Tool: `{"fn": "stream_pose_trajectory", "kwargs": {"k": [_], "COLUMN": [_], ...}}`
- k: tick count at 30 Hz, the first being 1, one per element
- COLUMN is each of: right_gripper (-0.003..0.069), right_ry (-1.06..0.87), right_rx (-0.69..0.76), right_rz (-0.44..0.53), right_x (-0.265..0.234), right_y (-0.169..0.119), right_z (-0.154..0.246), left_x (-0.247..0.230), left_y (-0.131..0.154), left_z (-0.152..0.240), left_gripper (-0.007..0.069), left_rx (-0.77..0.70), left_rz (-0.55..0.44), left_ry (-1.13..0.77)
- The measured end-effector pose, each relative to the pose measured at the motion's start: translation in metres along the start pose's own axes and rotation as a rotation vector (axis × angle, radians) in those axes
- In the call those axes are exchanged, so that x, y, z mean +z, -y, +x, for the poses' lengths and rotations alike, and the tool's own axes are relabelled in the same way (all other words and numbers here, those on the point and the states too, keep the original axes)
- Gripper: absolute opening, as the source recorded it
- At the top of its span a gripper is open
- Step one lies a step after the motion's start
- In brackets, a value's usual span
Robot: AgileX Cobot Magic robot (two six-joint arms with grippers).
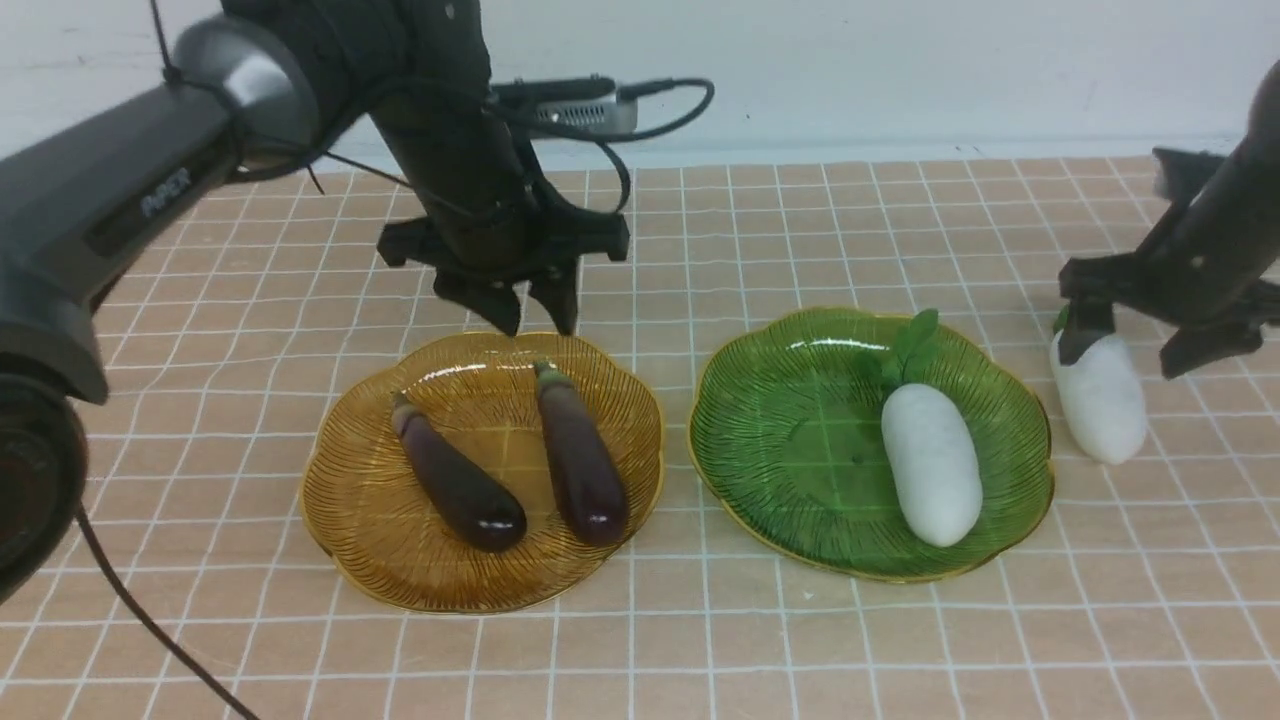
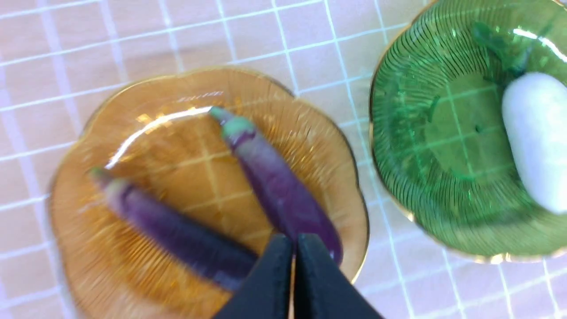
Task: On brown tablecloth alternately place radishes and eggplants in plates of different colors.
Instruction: 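Place the white radish on the plate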
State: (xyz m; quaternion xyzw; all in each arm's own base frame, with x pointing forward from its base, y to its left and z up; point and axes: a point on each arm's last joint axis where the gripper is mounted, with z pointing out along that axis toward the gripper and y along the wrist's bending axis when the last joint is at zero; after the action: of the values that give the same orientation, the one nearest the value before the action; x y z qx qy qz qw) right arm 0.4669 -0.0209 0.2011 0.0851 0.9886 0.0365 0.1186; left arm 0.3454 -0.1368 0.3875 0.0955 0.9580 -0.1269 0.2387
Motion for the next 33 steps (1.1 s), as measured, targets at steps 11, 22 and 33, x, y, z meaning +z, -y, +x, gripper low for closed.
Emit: {"fn": "stream_pose_trajectory", "kwargs": {"k": [11,22,33], "right_gripper": [0.0484,0.0495,0.0618], "right_ry": [0.121,-0.012,0.010], "right_rx": [-0.111,-0.320,-0.326], "right_rz": [-0.254,-0.281,-0.230], "right_x": [-0.078,-0.042,-0.063], "right_y": [-0.074,-0.174,-0.175], "right_z": [0.005,0.047,0.062], "left_x": [-0.064,-0.088,-0.132], "left_y": [-0.018,-0.031,-0.040], "left_z": [0.084,0.167,0.236], "left_gripper": [-0.0003,-0.0003,-0.0003], "left_rx": [0.000,-0.030,-0.054], "left_rz": [-0.116,-0.122,-0.109], "left_ry": [0.002,0.028,0.193]}}
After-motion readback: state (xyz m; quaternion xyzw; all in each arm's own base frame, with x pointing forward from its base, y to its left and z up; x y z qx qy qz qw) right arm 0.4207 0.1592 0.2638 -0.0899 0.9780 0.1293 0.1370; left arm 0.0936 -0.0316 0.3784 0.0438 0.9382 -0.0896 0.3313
